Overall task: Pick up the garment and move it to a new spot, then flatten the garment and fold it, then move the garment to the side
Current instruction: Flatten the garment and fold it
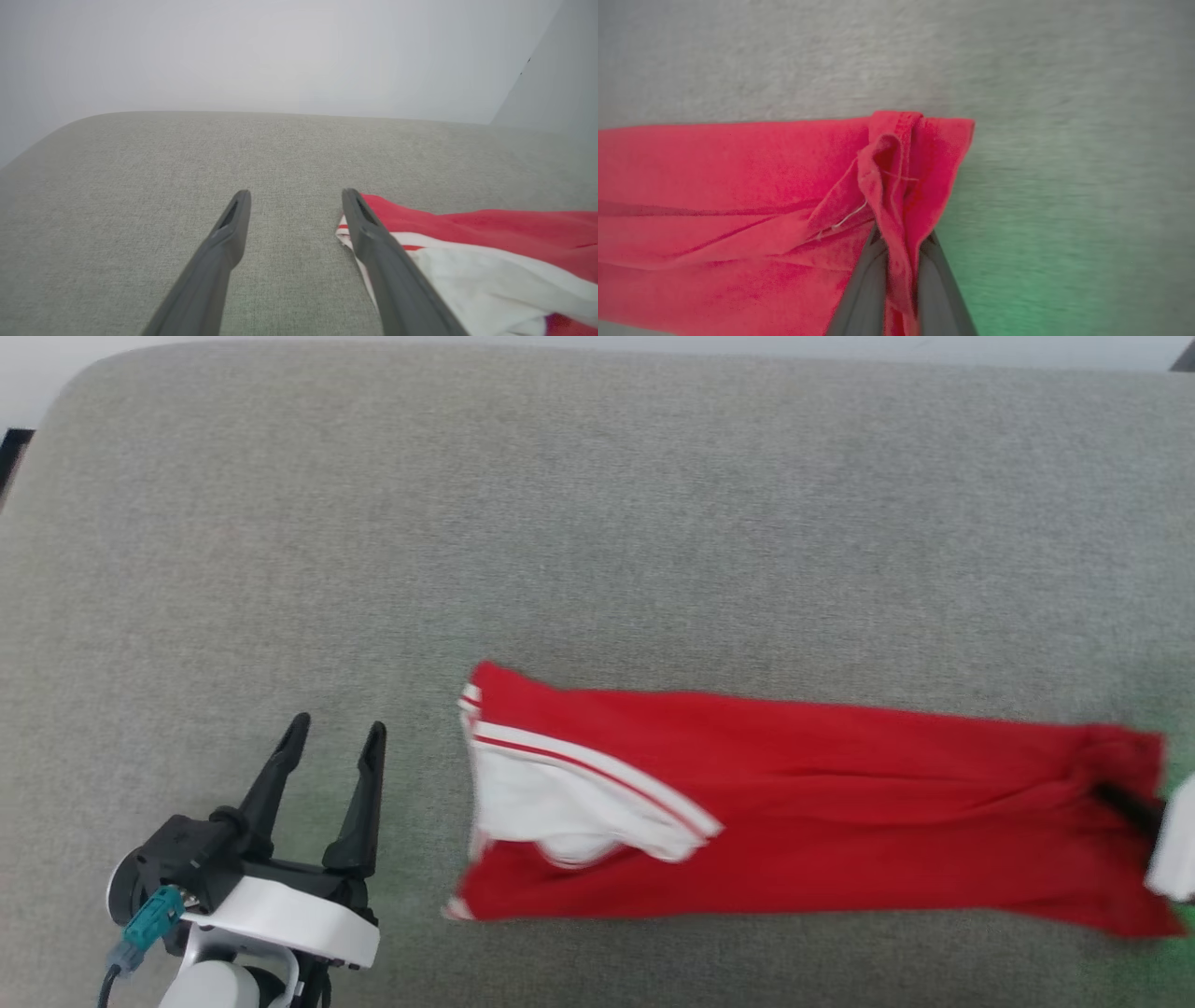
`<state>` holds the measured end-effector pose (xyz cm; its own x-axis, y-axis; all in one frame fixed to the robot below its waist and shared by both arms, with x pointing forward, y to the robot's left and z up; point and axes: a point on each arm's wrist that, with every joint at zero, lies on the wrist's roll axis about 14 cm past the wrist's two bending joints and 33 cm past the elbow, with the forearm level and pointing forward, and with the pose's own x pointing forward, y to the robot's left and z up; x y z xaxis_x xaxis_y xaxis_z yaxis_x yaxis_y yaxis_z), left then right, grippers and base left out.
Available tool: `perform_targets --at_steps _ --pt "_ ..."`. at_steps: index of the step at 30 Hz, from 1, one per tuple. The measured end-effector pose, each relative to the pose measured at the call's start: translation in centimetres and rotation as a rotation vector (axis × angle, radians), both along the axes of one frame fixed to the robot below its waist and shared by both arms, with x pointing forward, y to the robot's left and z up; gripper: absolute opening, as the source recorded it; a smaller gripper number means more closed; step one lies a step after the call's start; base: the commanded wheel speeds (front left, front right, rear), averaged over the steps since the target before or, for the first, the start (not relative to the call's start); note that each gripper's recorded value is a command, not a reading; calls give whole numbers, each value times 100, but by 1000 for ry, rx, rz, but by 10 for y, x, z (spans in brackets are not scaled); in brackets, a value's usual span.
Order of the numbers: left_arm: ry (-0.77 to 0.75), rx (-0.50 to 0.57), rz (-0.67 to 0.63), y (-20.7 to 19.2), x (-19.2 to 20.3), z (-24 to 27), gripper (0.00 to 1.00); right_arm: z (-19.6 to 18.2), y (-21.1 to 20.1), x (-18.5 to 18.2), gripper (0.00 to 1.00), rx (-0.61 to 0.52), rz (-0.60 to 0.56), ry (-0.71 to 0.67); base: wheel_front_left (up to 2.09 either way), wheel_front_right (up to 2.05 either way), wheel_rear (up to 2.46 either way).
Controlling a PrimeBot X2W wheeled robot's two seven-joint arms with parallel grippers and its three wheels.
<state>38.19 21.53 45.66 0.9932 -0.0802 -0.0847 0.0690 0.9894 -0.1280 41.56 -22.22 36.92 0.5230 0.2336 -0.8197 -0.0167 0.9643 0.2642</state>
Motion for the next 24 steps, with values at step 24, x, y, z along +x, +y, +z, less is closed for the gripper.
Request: perform_targets --at_steps 24 --pt "-47 14 -48 -16 0 14 100 70 -20 1 0 -44 35 -211 0 0 0"
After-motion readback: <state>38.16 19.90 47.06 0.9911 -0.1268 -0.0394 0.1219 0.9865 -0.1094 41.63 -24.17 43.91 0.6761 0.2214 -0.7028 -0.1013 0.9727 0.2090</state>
